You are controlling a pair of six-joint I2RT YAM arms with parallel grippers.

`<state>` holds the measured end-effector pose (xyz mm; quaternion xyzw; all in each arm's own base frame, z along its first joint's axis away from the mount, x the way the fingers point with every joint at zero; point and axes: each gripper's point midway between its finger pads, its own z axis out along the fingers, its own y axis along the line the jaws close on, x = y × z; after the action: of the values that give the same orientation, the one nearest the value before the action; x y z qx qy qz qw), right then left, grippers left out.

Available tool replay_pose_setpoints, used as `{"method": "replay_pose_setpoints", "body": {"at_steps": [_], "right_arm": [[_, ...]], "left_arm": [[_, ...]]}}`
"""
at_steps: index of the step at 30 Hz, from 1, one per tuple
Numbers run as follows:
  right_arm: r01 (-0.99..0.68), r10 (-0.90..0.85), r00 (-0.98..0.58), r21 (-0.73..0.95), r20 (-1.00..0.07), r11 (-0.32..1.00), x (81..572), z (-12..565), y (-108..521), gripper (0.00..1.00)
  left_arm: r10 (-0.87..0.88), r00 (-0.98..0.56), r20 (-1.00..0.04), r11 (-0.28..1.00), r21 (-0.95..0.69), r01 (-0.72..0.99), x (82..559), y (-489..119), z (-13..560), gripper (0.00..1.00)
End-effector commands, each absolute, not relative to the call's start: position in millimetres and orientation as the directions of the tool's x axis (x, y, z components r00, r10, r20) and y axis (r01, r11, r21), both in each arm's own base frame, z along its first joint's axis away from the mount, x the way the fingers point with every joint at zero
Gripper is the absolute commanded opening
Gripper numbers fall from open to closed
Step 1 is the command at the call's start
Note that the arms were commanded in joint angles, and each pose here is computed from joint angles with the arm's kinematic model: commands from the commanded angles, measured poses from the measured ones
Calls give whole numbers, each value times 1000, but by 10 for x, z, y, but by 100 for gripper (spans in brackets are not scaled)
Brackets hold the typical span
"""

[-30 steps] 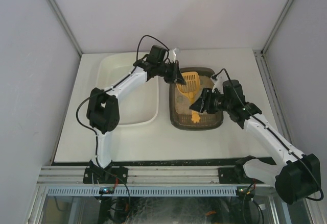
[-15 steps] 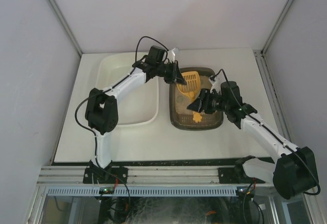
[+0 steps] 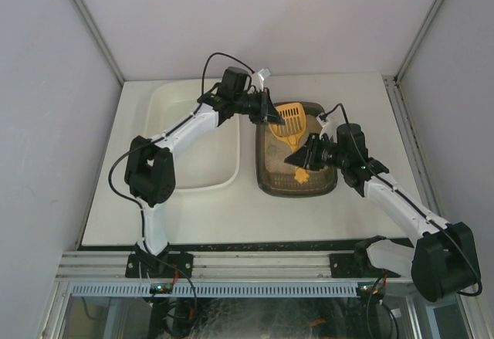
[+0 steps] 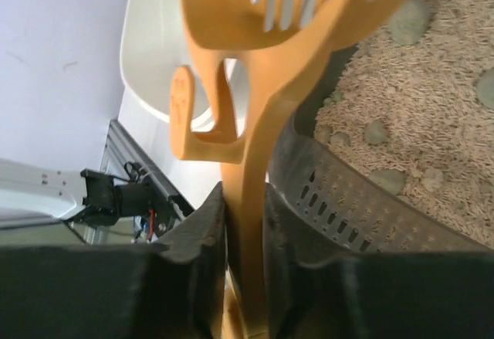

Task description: Clean the litter box

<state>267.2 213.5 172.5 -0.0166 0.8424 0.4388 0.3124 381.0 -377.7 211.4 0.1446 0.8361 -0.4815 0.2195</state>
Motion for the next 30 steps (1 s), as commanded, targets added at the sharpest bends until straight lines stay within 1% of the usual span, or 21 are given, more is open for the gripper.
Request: {"method": "replay_pose_setpoints", "body": {"at_steps": [1,3,5,6,7,8,9,10,11,12,13,14,16,18,21,24,28,30], "right_arm": [[-312,296,-768,735,-569,603,2768,1814,2099,11],[-313,305,-763,739,-570,596,2769,1838,2092,1],[-301,320,-762,746,-562,594,2771,1844,2073,0],[-297,329,-760,750,-560,592,2772,1852,2063,0],[-285,341,-759,754,-555,592,2772,1851,2050,0],[-274,349,-758,754,-551,597,2766,1846,2029,0],[-248,363,-755,751,-545,612,2769,1825,1994,0],[-222,376,-751,743,-543,631,2776,1797,1949,0],[-186,380,-760,737,-527,649,2749,1740,1897,0],[-162,379,-768,729,-516,665,2730,1701,1855,0],[-141,373,-780,721,-503,679,2706,1659,1819,0],[-113,366,-795,711,-484,694,2683,1611,1781,0],[-69,345,-821,680,-454,730,2672,1560,1709,0],[-29,321,-848,642,-421,766,2684,1491,1652,0],[-21,261,-893,612,-367,790,2760,1420,1676,0],[-26,236,-907,608,-348,793,2948,1408,1732,0],[-7,214,-928,587,-305,809,3212,1321,1787,0],[3,206,-937,584,-283,812,3311,1252,1827,0]], "left_arm": [[32,-841,-539,425,-755,500,3675,-3791,2446,0],[34,-842,-539,427,-754,500,3675,-3788,2428,0],[38,-843,-537,431,-752,499,3671,-3785,2394,0],[38,-842,-539,434,-750,500,3674,-3782,2387,3],[40,-841,-539,435,-749,500,3677,-3779,2371,8],[39,-841,-540,436,-748,501,3687,-3769,2365,18],[34,-842,-539,439,-749,497,3700,-3757,2377,35],[23,-845,-534,445,-751,487,3719,-3731,2402,60],[5,-847,-531,461,-751,473,3758,-3688,2441,75],[-20,-843,-537,486,-743,461,3813,-3627,2497,84],[-50,-838,-543,525,-728,441,3880,-3548,2542,90],[-82,-831,-550,567,-712,414,3946,-3459,2589,93],[-172,-806,-566,691,-652,310,4127,-3219,2613,99],[-235,-796,-558,737,-637,228,4169,-3090,2636,100],[-381,-784,-491,724,-685,77,4183,-3000,2527,100],[-501,-750,-432,678,-734,-30,4224,-2956,2378,100],[-567,-727,-387,649,-754,-105,4352,-2979,2245,100],[-596,-709,-376,653,-741,-157,4511,-2864,2181,100]]}}
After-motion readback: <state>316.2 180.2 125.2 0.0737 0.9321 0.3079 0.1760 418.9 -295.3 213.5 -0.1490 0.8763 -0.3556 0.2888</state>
